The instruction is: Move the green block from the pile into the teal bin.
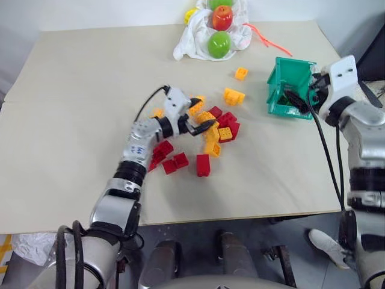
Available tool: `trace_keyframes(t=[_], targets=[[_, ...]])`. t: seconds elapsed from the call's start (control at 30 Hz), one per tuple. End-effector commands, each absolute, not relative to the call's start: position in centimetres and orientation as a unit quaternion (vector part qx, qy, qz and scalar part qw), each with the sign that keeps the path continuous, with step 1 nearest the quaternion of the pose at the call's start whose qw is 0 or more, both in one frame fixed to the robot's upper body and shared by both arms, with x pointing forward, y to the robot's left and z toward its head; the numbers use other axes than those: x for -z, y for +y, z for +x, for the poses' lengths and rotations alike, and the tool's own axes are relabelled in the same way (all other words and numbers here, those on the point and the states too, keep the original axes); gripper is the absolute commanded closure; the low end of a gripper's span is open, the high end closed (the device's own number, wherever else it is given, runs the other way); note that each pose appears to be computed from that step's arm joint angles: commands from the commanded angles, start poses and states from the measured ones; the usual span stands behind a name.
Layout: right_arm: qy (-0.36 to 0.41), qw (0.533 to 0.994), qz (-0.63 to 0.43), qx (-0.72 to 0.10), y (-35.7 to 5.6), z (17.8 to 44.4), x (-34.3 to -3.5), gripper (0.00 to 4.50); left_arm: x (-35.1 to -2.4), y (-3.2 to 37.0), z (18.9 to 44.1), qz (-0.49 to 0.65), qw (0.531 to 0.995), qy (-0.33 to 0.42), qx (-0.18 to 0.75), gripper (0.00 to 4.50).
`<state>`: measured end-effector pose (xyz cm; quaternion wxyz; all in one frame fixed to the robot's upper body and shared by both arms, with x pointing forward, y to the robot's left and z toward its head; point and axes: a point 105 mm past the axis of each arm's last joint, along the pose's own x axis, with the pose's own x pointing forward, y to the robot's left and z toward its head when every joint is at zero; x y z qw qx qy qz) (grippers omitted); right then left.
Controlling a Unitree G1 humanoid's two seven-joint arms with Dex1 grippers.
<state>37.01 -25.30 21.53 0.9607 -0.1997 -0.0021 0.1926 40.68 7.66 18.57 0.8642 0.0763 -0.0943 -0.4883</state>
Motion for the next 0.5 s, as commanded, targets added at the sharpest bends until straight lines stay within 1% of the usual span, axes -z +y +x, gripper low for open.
trace_keyframes(t=[0.03,0.13,0.23,0.3,0.37,0.43,0.5], targets=[[0.006,0.938,-0.196,-0.288,-23.5,32.3,-20.7,0.02,-20.4,11.9,39.7,0.070,0.864,-0.118,0.484,0.00],[0.045,0.918,-0.162,-0.358,-22.8,28.8,-18.2,0.02,-20.1,15.5,38.4,0.085,0.865,-0.108,0.482,0.00],[0.078,0.906,-0.154,-0.385,-23.0,27.2,-16.2,0.02,-18.9,18.6,37.5,0.097,0.873,-0.075,0.472,0.00],[0.101,0.897,-0.161,-0.400,-23.4,26.4,-15.0,0.02,-18.3,20.0,37.0,0.096,0.877,-0.059,0.466,0.00],[0.104,0.889,-0.162,-0.416,-23.5,25.9,-14.3,0.02,-17.2,21.8,36.2,0.095,0.881,-0.034,0.461,0.00],[0.083,0.890,-0.161,-0.419,-23.4,26.1,-14.5,0.02,-16.5,22.8,35.0,0.101,0.879,-0.025,0.465,0.00],[0.057,0.896,-0.157,-0.412,-23.2,26.6,-15.2,0.02,-16.2,22.8,34.2,0.120,0.869,-0.025,0.479,0.00]])
